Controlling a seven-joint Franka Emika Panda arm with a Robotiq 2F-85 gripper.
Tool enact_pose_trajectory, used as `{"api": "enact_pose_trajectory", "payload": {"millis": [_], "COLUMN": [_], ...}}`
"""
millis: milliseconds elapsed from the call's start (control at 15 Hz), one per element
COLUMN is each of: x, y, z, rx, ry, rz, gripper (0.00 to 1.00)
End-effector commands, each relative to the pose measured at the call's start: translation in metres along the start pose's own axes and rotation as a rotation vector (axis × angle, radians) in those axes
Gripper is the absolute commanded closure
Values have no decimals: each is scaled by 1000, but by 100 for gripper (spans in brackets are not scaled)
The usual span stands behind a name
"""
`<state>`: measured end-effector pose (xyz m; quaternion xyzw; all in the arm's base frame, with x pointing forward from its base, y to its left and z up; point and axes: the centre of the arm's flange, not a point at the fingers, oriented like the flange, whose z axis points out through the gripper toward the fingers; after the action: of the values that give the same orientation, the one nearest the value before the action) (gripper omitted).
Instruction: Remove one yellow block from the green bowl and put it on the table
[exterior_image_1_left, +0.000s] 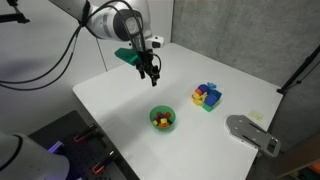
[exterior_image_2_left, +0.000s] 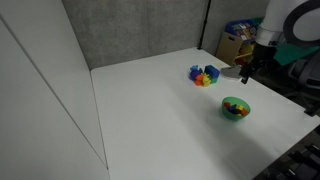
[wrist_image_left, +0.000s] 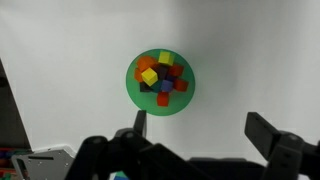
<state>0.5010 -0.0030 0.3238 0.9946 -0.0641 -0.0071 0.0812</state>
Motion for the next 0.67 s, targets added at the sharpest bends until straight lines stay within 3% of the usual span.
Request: {"api": "enact_pose_trajectory", "payload": {"millis": [0,600], "x": [6,7], "y": [12,43], "z": [50,167], "rx": [-22,-11], "ry": [17,-25], "rz": [78,151], "gripper": [0,0]}}
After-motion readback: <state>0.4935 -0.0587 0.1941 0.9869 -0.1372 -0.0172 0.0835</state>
